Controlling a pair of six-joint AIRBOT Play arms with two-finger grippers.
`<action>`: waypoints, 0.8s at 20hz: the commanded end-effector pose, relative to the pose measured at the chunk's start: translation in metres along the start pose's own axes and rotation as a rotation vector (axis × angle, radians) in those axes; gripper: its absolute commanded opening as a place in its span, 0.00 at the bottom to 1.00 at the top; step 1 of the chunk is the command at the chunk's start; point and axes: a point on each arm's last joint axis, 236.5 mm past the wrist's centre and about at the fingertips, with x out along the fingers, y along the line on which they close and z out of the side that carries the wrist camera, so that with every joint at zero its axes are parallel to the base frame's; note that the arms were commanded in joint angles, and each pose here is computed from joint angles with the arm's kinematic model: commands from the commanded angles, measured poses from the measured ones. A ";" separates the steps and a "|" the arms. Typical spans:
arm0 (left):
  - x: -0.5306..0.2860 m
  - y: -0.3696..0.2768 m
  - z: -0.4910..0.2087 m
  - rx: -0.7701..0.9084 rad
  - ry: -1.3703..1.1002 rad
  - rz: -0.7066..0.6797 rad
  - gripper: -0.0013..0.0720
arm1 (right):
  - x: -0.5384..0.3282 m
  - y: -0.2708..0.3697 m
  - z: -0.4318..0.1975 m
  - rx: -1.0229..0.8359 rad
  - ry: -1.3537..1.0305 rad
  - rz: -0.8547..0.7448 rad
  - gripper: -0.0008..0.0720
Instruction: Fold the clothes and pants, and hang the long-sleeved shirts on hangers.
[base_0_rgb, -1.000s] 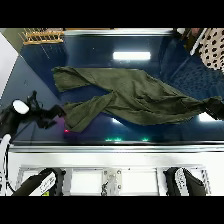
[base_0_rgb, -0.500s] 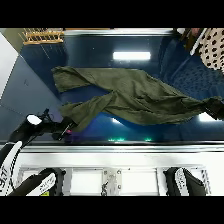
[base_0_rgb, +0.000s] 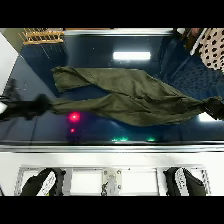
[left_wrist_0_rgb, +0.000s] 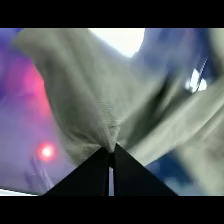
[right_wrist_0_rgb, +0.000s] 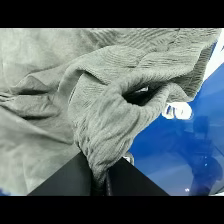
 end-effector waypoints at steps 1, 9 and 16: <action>-0.109 -0.019 0.017 0.081 -0.229 0.008 0.03 | 0.000 -0.001 0.002 -0.001 -0.009 -0.003 0.08; -0.094 0.026 0.026 0.041 -0.126 0.140 0.03 | 0.000 -0.001 0.002 0.000 -0.008 -0.002 0.08; 0.109 0.021 0.120 0.205 0.120 0.202 0.03 | 0.000 0.000 0.002 0.000 -0.008 -0.001 0.08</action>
